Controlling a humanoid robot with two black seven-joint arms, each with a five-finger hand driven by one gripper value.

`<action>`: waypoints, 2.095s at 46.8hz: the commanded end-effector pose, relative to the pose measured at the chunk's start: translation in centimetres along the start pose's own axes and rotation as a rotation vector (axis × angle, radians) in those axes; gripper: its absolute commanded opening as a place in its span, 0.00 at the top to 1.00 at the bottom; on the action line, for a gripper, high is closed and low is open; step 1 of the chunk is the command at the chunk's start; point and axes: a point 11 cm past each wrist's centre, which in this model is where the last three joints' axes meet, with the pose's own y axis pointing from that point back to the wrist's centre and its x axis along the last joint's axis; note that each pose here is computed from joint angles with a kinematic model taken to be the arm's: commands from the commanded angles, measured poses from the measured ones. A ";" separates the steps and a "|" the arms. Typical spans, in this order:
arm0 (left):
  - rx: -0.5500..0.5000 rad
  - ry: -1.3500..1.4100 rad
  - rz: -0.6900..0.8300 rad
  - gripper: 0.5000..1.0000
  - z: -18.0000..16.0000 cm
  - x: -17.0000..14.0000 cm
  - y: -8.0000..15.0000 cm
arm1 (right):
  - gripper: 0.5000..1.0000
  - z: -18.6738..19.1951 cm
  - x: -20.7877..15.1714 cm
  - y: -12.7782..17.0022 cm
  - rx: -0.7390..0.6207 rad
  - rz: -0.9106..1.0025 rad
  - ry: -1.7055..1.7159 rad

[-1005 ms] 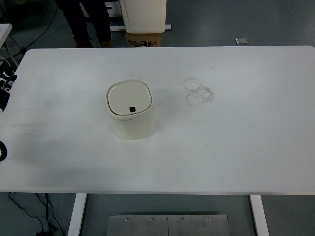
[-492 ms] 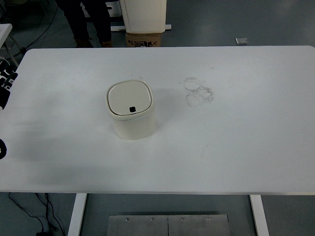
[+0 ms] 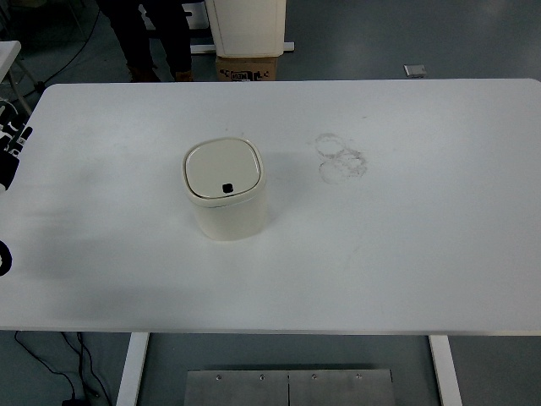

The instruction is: Open trash can

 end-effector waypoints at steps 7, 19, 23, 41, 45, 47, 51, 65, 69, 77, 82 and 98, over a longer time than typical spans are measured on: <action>0.001 -0.002 0.007 0.00 -0.1 0.1 0.0 | 0.02 0.0 0.0 0.0 0.000 0.000 0.000; -0.002 -0.004 0.005 0.00 0.1 0.0 -0.1 | 0.02 0.0 0.0 0.0 0.000 0.000 0.000; -0.006 -0.004 0.002 0.00 0.3 -0.2 -0.3 | 0.02 0.0 0.0 0.0 0.000 0.000 0.000; -0.041 -0.032 0.010 0.00 2.8 0.4 -0.3 | 0.02 0.0 0.0 0.0 0.000 0.000 0.000; -0.044 -0.033 0.005 0.00 3.1 0.2 -0.5 | 0.02 0.0 0.0 0.0 0.000 0.000 0.000; -0.047 -0.032 0.000 0.00 3.2 0.0 -0.7 | 0.02 0.0 0.0 0.0 0.000 0.000 -0.001; -0.056 -0.030 -0.012 0.00 3.6 -0.7 -1.2 | 0.02 0.0 0.0 0.0 0.000 0.000 0.000; -0.041 -0.057 -0.024 0.00 3.8 -1.3 -1.6 | 0.02 0.0 0.0 0.0 0.000 0.000 0.000; -0.017 -0.105 -0.052 0.00 3.9 -2.4 -2.2 | 0.02 0.0 0.0 0.0 0.000 0.000 0.000; 0.013 -0.223 -0.101 0.00 5.6 -4.0 -3.3 | 0.02 0.0 0.0 0.0 0.000 0.000 0.000; 0.032 -0.287 -0.151 0.00 6.4 -5.9 -4.1 | 0.02 0.0 0.0 0.0 0.000 0.000 0.000; 0.178 -0.493 -0.435 0.00 6.0 -14.2 -4.3 | 0.02 0.0 0.0 0.0 0.000 0.000 0.000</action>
